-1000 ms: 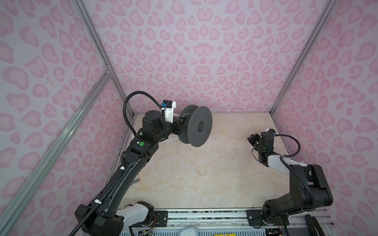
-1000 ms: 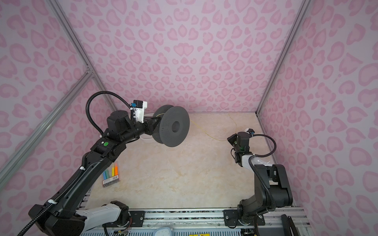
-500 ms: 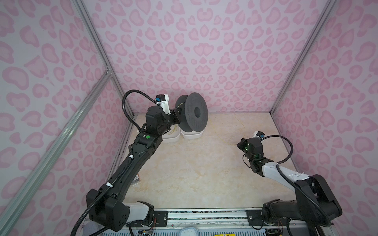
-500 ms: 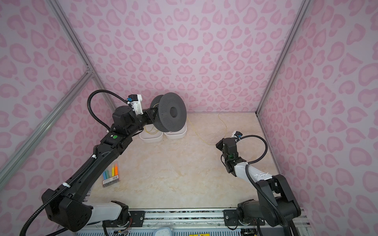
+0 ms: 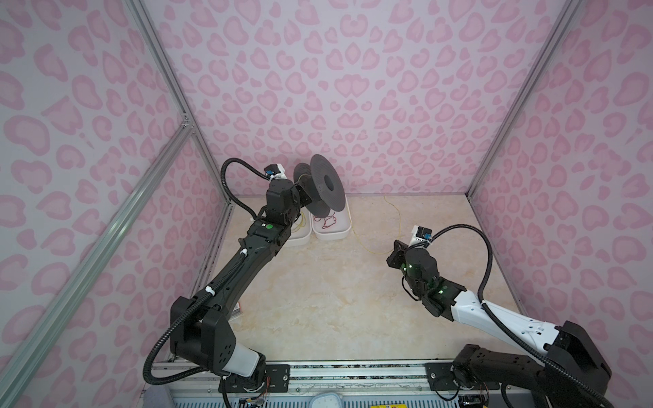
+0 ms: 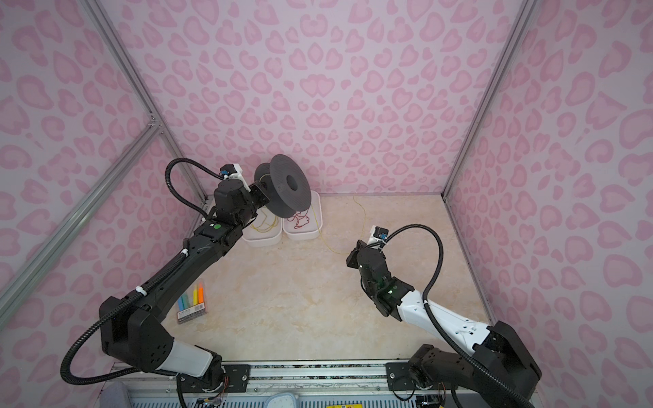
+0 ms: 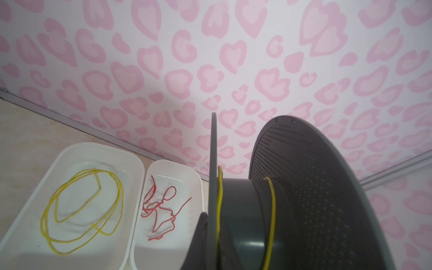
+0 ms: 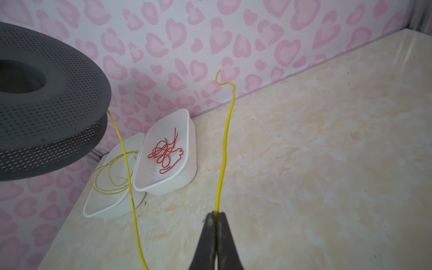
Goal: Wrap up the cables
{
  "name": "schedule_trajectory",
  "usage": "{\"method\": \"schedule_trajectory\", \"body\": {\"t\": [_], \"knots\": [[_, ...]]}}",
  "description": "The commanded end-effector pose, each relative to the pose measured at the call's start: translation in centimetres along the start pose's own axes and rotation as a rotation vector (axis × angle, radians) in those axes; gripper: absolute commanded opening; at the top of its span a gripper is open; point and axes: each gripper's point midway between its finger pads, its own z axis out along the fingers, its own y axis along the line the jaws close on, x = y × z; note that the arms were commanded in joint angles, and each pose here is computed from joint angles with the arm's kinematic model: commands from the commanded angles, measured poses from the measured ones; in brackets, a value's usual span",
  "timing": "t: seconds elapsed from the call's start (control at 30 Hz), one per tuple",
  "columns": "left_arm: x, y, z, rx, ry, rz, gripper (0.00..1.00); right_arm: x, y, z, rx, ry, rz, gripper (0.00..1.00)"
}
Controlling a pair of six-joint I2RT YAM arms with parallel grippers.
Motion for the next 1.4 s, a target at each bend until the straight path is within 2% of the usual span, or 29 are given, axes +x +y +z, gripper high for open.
{"method": "schedule_trajectory", "body": {"t": [0.0, 0.23, 0.43, 0.77, 1.13, 1.37], "knots": [[-2.7, -0.5, 0.4, -0.024, -0.123, -0.035, 0.04, -0.9, 2.1, -1.4, -0.002, -0.032, -0.117, 0.00], [-1.4, 0.5, 1.5, -0.124, -0.121, 0.065, 0.04, -2.4, 8.6, -4.5, -0.137, -0.045, -0.187, 0.00], [0.9, 1.0, 2.5, -0.133, -0.079, 0.115, 0.04, -1.9, 12.3, -5.8, -0.217, -0.020, -0.218, 0.00], [5.5, -0.6, 2.5, -0.101, 0.024, 0.291, 0.04, -6.0, 13.7, -6.8, -0.261, -0.087, -0.222, 0.00], [9.7, -0.5, 1.7, -0.167, 0.098, 0.474, 0.04, -10.3, 13.7, -5.3, -0.318, -0.072, -0.186, 0.00], [10.7, 0.1, 2.1, -0.246, 0.113, 0.479, 0.04, -10.6, 15.6, -6.2, -0.400, -0.047, -0.160, 0.00]]}}
